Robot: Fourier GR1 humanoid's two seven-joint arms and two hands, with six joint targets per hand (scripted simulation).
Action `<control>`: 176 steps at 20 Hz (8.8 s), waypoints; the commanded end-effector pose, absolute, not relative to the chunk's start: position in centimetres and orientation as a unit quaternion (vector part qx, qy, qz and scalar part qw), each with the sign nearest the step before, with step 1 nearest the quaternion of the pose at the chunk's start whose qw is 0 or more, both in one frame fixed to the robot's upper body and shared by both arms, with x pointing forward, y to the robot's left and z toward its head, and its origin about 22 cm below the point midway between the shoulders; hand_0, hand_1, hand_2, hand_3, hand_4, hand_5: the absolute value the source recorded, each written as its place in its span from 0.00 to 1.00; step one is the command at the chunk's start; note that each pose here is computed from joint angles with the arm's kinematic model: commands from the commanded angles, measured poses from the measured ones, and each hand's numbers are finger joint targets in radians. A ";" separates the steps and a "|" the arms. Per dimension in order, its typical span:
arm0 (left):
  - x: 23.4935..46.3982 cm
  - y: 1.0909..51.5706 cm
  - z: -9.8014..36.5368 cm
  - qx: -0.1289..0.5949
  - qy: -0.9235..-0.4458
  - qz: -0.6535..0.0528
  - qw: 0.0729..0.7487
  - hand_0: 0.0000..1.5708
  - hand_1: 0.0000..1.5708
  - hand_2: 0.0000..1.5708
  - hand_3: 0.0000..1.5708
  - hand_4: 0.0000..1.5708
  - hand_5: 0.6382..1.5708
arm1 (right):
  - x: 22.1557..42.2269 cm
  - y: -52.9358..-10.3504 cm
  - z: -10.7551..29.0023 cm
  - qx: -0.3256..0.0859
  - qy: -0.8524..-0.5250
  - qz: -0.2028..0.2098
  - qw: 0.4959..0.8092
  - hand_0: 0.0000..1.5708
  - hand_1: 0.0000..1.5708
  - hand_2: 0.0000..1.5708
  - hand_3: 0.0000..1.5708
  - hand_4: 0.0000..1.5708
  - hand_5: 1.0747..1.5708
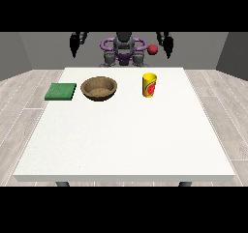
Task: Pick the cup and pour the ball into the bowl, then pick the bowl and place it on the pad
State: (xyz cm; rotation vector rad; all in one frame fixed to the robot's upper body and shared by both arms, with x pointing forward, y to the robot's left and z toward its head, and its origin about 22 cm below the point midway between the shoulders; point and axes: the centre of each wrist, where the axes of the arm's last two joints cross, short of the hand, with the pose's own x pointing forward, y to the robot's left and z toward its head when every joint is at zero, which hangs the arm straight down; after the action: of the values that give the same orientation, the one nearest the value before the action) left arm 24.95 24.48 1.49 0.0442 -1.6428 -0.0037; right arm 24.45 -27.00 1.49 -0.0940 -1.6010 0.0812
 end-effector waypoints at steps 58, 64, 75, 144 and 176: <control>33.2 25.1 -5.6 0.208 -0.805 -0.010 0.555 0.82 0.82 1.00 1.00 0.68 0.99 | 29.6 -34.9 12.4 0.015 -0.828 0.026 0.559 0.00 0.00 0.00 0.02 0.00 1.00; 34.5 25.2 -4.6 0.286 -0.777 -0.068 0.556 0.82 0.82 1.00 1.00 0.75 0.97 | 29.5 -35.7 11.4 0.001 -0.795 0.012 0.607 0.00 0.00 0.00 0.12 0.00 1.00; 37.0 11.9 -1.8 0.377 -0.723 -0.316 0.485 0.85 0.85 1.00 1.00 0.73 0.98 | 30.2 -37.5 7.1 0.001 -0.727 -0.019 0.687 0.00 0.00 0.00 0.15 0.20 0.99; 34.4 11.7 0.8 0.350 -0.690 -0.285 0.566 0.70 0.70 0.72 0.52 0.68 1.00 | 30.8 -37.4 4.9 0.004 -0.733 -0.114 0.671 0.00 0.00 0.00 0.13 0.37 0.98; 26.5 14.5 2.2 0.000 -0.826 -0.145 0.544 0.00 0.00 0.00 0.00 0.61 0.85 | 30.2 -33.9 -8.1 -0.031 -0.736 -0.140 0.661 0.00 0.00 0.00 0.00 0.22 1.00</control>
State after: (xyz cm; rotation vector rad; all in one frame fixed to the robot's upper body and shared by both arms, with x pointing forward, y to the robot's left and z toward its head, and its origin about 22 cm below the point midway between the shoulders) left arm 27.89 15.71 1.47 0.0215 -1.9200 -0.3172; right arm 32.15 -32.51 -5.77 -0.0498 -1.6506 -0.3071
